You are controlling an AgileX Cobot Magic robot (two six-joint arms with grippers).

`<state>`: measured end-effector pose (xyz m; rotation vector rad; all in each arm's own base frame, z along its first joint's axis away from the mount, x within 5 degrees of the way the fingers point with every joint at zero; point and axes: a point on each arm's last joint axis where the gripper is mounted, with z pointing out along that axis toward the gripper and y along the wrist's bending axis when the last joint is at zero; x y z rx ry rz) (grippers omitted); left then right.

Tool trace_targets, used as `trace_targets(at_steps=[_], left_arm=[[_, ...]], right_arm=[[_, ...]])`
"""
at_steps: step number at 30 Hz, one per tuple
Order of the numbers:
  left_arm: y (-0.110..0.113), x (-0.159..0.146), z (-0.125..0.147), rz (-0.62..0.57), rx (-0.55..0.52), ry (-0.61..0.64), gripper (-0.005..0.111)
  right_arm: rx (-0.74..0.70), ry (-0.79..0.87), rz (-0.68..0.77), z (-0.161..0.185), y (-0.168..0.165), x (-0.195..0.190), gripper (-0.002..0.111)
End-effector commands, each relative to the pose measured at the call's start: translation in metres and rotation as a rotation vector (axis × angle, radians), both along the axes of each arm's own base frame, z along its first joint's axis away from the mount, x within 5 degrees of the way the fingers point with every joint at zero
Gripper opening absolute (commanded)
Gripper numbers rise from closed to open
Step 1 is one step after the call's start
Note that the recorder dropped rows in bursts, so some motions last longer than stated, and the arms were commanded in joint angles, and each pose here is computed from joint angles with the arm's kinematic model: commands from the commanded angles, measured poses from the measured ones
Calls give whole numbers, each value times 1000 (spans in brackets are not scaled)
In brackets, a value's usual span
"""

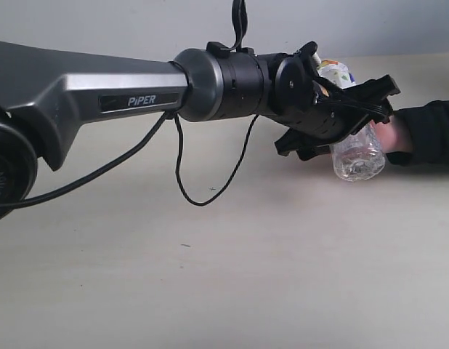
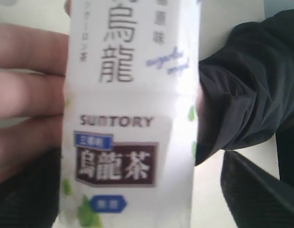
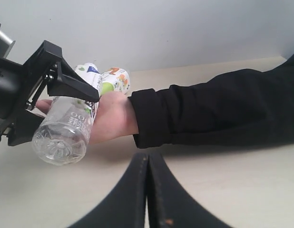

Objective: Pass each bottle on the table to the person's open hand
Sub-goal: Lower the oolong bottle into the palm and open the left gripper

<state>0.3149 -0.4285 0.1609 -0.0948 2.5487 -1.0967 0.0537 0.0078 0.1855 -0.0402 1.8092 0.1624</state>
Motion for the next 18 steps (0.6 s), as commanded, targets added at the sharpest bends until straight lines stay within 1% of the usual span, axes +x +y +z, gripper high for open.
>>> trace_targets(at_steps=[1,8,14,16,18], left_arm=[[0,1,1,-6,-1,-21,87],[1,-1,1,-24,17,-14,86],[8,1,5,-80,69,-18,86],[10,-1,9,-114,90,-25,86],[11,-2,15,-162,112,-58,86]], right_arm=[[1,-10,-2,-1,0,0,0],[1,-10,-2,-1,0,0,0],[1,-10,-2,-1,0,0,0],[1,-10,-2,-1,0,0,0],[1,-10,-2,-1,0,0,0]])
